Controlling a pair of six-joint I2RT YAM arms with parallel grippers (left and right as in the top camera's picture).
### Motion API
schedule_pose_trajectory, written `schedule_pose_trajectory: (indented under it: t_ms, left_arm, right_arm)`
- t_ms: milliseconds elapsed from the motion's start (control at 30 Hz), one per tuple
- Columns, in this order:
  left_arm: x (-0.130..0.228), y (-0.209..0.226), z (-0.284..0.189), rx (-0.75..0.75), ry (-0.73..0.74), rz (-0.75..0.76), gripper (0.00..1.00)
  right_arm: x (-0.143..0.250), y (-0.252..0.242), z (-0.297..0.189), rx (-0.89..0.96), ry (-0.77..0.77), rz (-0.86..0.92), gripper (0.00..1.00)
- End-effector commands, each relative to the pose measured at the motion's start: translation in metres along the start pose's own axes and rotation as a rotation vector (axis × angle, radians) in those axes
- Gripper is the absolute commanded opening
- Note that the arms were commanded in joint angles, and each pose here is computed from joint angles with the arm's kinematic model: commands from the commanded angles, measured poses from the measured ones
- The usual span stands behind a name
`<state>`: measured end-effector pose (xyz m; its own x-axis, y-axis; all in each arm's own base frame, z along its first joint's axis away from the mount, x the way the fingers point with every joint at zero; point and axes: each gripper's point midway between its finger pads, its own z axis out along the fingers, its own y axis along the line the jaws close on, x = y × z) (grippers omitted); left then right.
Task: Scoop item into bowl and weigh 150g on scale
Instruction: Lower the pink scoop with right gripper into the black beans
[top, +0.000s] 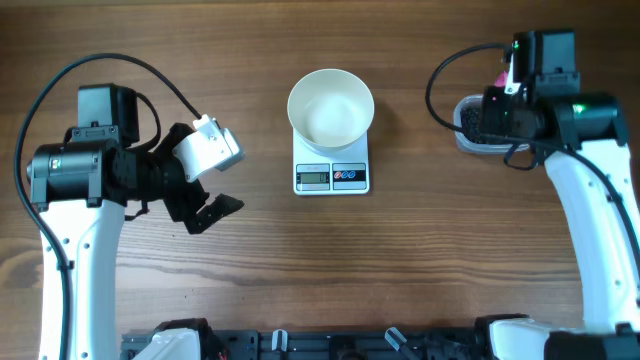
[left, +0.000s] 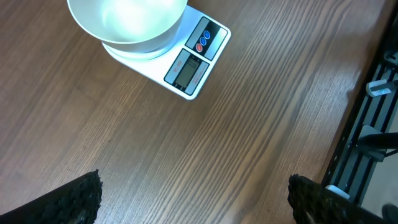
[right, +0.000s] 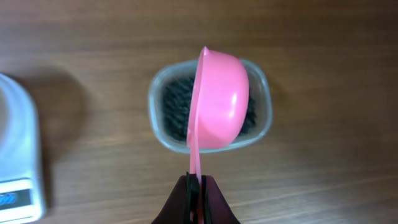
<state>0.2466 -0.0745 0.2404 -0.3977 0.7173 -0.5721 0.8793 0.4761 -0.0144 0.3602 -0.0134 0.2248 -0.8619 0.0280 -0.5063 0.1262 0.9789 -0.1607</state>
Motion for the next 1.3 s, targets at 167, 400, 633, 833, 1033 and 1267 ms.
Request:
schedule_pose_trajectory:
  t_ms: [167, 400, 633, 833, 1033, 1267]
  left_arm:
    - [-0.009, -0.001, -0.007, -0.014, -0.036, 0.034, 1.00]
    - [-0.009, -0.001, -0.007, -0.014, -0.036, 0.034, 1.00]
    - [-0.009, -0.001, -0.007, -0.014, -0.036, 0.034, 1.00]
    - [-0.009, -0.001, -0.007, -0.014, -0.036, 0.034, 1.00]
    - [-0.009, -0.001, -0.007, -0.014, -0.036, 0.034, 1.00]
    - [-0.009, -0.001, -0.007, -0.014, -0.036, 0.034, 1.00]
  right_arm:
    - [0.004, -0.026, 0.010, 0.160, 0.060, -0.117, 0.04]
    - [0.007, -0.027, 0.031, 0.198, 0.112, -0.164, 0.04]
    - [0.002, -0.025, 0.050, 0.218, 0.127, -0.218, 0.04]
    - [0.007, -0.023, 0.062, 0.216, 0.160, -0.255, 0.04]
    - [0.015, -0.020, 0.073, 0.204, 0.208, -0.294, 0.04]
    - [0.018, -0.019, 0.075, 0.201, 0.224, -0.301, 0.04]
